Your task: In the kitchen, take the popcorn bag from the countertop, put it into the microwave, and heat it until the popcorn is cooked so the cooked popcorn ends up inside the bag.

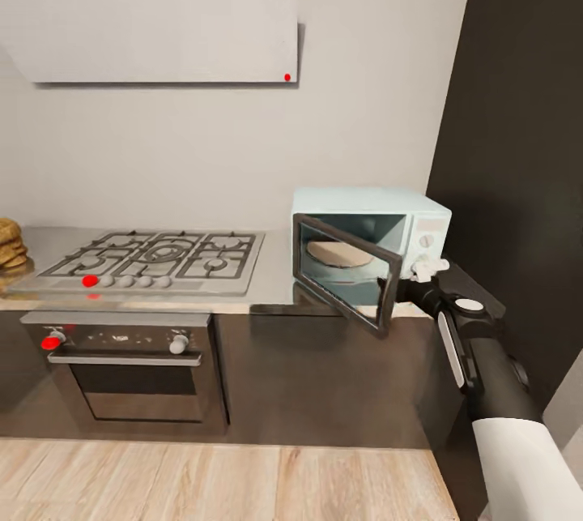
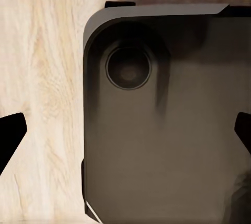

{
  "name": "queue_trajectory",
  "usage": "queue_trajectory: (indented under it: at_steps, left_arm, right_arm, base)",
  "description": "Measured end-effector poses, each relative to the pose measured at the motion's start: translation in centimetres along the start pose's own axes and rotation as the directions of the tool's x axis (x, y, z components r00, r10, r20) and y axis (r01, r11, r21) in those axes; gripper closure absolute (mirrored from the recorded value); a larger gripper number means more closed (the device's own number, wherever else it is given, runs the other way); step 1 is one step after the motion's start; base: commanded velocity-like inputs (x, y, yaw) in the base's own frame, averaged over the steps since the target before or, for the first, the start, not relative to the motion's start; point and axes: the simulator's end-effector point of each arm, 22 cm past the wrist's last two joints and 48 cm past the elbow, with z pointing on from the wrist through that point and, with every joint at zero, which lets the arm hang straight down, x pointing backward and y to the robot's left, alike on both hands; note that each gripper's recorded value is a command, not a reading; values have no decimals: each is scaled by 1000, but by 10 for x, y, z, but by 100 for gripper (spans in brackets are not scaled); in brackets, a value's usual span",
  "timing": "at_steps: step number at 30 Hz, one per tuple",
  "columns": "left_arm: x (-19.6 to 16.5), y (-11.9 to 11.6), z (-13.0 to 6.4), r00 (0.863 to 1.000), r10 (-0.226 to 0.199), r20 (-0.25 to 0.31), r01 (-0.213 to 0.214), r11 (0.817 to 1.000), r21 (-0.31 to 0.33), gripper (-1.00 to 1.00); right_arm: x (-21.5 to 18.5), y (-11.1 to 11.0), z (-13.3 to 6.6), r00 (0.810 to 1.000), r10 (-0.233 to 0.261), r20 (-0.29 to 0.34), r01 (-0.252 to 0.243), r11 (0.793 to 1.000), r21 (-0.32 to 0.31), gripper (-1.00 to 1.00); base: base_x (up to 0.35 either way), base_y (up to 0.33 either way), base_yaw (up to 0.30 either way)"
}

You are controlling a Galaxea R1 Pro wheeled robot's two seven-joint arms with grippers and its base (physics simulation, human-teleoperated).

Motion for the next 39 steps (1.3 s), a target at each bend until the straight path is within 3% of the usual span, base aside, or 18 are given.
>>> queue_trajectory:
  at_steps: [9,15,28,29,35,39]
  left_arm:
    - [0,1,0,1000,0,0,0,1000,-1,-100]
    - [0,1,0,1000,0,0,0,1000,-1,-100]
    - [0,1,0,1000,1,0,-1,1000,-1,-100]
    - [0,1,0,1000,1,1,-1,1000,-1,-100]
    - [0,1,0,1000,1,0,-1,1000,-1,-100]
    - [0,1,0,1000,2,0,-2,1000,-1,-100]
  right_arm:
    - [7,0,-4,998,21,-55,-21,1000,2,-100]
    - [12,8,-6,996,31,-89,-34,999,-32,-100]
    - [14,7,-6,995,35,-97,-38,999,-29,-100]
    - [14,-3,-7,995,33,-97,-33,999,-4,-100]
    - [18,-48,-17,989,124,-78,-118,990,79,-100]
    - [17,-55,-19,990,116,-78,-109,990,90,-100]
  base:
    - [-181,274,0]
    - [-95,301,0]
    - [-2,321,0]
    - [0,322,0]
    - [0,264,0]
    - [0,39,0]
